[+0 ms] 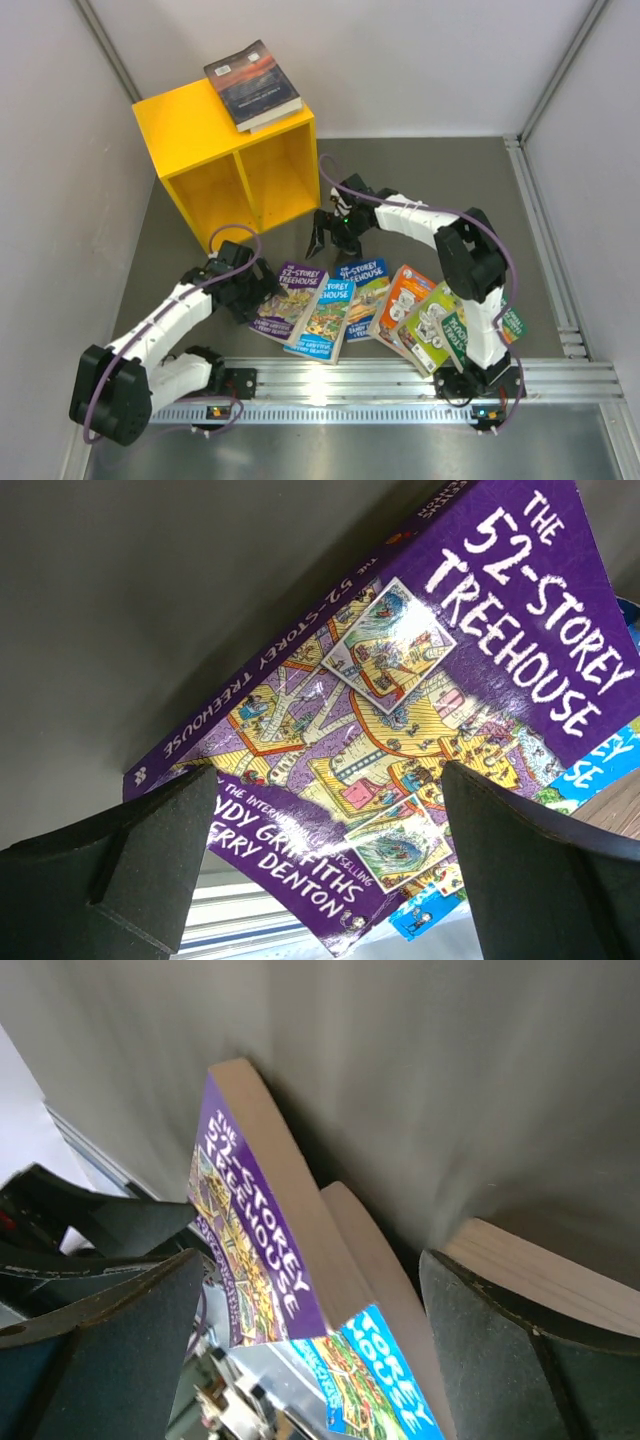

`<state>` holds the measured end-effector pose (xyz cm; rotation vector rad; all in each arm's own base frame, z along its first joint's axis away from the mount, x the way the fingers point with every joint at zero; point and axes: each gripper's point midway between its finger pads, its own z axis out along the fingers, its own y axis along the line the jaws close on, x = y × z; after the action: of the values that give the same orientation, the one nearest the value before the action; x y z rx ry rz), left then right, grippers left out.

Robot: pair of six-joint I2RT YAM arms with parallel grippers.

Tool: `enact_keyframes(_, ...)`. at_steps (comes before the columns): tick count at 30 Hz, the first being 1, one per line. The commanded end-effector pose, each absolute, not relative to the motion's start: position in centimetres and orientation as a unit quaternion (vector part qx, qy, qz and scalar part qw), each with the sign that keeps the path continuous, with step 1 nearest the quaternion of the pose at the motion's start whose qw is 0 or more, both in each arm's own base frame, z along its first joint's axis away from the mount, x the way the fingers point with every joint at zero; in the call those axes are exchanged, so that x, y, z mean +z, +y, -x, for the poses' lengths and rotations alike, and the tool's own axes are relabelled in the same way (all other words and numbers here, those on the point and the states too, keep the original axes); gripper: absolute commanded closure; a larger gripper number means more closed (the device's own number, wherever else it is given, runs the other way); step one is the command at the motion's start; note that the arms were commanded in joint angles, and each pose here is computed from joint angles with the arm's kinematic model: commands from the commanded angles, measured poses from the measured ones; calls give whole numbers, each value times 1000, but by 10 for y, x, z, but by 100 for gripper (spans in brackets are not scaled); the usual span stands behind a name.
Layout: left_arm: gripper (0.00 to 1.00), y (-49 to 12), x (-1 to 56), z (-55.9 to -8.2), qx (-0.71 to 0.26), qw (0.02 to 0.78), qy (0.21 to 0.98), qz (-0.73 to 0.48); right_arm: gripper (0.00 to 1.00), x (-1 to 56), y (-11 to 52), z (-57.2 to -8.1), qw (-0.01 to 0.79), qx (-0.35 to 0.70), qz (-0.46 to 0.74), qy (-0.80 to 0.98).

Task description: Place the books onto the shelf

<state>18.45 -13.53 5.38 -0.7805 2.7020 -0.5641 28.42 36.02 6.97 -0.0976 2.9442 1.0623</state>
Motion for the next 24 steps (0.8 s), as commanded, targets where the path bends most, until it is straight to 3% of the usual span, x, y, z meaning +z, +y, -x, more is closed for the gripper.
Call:
enact_keyframes(1,1,-139,48,-188,-205,143,932,264,12,67,391,-264,-3,353,84,932)
enact_keyframes(12,1,-153,51,-205,-232,149,931,241,22,74,405,-249,-13,376,91,922)
enact_keyframes(15,1,-156,54,-210,-237,151,931,232,35,82,405,-258,6,378,94,921)
enact_keyframes(16,1,-157,56,-212,-239,154,931,229,48,87,404,-266,18,379,90,921)
enact_keyframes(18,1,-158,58,-214,-240,154,931,227,64,96,403,-274,31,384,87,919)
enact_keyframes(19,1,-159,61,-216,-242,157,931,224,80,102,403,-282,40,389,83,917)
enact_keyframes(21,2,-161,66,-220,-245,160,930,223,95,112,403,-288,47,396,81,913)
enact_keyframes(22,2,-166,77,-225,-261,169,925,219,100,118,403,-291,51,403,80,910)
enact_keyframes(24,1,-173,106,-238,-292,204,912,205,100,130,403,-293,62,410,83,906)
